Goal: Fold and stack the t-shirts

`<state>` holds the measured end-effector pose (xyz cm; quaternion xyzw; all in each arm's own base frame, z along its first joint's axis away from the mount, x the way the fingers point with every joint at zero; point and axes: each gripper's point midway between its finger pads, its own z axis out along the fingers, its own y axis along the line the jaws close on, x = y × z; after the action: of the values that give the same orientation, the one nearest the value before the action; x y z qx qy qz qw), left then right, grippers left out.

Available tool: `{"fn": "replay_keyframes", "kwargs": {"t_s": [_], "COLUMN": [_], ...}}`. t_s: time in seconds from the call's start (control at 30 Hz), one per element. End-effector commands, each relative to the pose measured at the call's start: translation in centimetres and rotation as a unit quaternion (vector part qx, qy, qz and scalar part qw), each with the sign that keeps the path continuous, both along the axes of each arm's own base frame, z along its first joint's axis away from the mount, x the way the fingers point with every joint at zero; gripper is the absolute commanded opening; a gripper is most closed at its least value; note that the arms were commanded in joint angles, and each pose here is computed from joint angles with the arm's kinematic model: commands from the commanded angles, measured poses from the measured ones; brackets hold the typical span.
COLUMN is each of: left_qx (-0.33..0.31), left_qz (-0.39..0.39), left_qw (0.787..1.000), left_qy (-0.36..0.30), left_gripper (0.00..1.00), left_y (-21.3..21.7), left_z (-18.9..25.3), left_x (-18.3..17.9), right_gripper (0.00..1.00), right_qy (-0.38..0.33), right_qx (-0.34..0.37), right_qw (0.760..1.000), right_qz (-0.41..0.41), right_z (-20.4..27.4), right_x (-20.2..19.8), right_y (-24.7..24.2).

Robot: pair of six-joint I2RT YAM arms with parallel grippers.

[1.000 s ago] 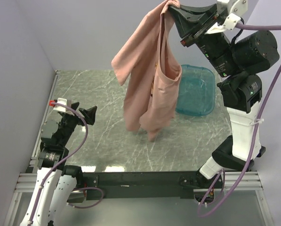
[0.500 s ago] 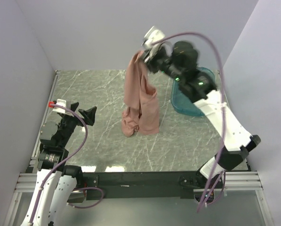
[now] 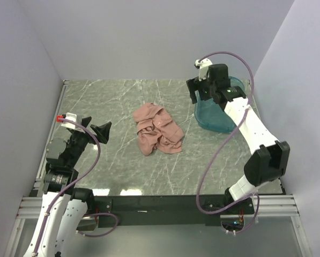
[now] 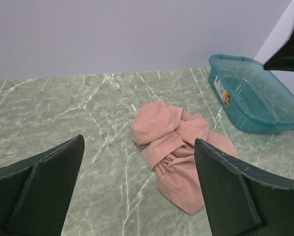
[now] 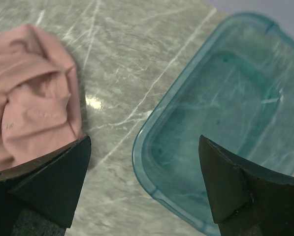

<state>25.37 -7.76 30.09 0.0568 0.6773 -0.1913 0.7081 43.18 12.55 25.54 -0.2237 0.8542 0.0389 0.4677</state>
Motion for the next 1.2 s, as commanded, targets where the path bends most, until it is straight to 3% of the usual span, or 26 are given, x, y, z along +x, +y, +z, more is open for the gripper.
{"fn": "replay_keyframes", "kwargs": {"t_s": [0.0,0.17,0.27,0.37,0.6,0.67,0.7,0.83,1.0,1.17], "left_qx": [0.005,0.008,0.009,0.010,0.011,0.011,0.011,0.011,0.011,0.010], "left_qz": [-0.012,-0.010,-0.013,-0.015,-0.016,-0.016,-0.017,-0.017,-0.021,-0.025], "left_qw": [1.000,1.000,1.000,1.000,1.000,1.000,1.000,1.000,1.000,1.000], "left_qy": [-0.013,0.000,0.002,0.002,0.004,0.004,0.005,0.004,0.001,0.001], "left_gripper": [0.99,0.99,0.99,1.00,0.99,0.99,0.99,0.99,0.99,0.99], "left_y": [-0.4,-0.4,-0.5,-0.6,-0.6,-0.6,-0.7,-0.7,-0.8,-0.9], "left_z": [0.5,-0.2,-0.4,-0.4,-0.5,-0.5,-0.6,-0.5,-0.4,-0.4], "left_x": [0.3,0.8,1.0,1.0,1.1,1.1,1.1,1.1,1.0,0.9], "right_gripper": [0.96,0.95,0.93,0.87,0.62,0.53,0.44,0.29,0.22,0.20], "right_qy": [0.022,0.037,0.062,0.078,0.134,0.137,0.138,0.125,0.099,0.079], "right_qx": [0.053,0.071,0.062,0.051,0.030,0.019,0.013,-0.014,-0.044,-0.080], "right_qw": [0.990,0.965,0.957,0.956,0.954,0.954,0.954,0.954,0.960,0.960], "right_qz": [-0.127,-0.249,-0.275,-0.280,-0.266,-0.267,-0.267,-0.273,-0.259,-0.256], "right_z": [-3.2,-5.7,-8.7,-11.2,-16.4,-16.9,-17.2,-16.5,-14.7,-13.6], "right_x": [3.7,8.5,10.2,11.1,11.4,11.3,11.2,10.7,9.5,9.6], "right_y": [-0.7,-2.9,-3.8,-4.4,-4.1,-4.4,-4.5,-5.7,-7.3,-10.6]}}
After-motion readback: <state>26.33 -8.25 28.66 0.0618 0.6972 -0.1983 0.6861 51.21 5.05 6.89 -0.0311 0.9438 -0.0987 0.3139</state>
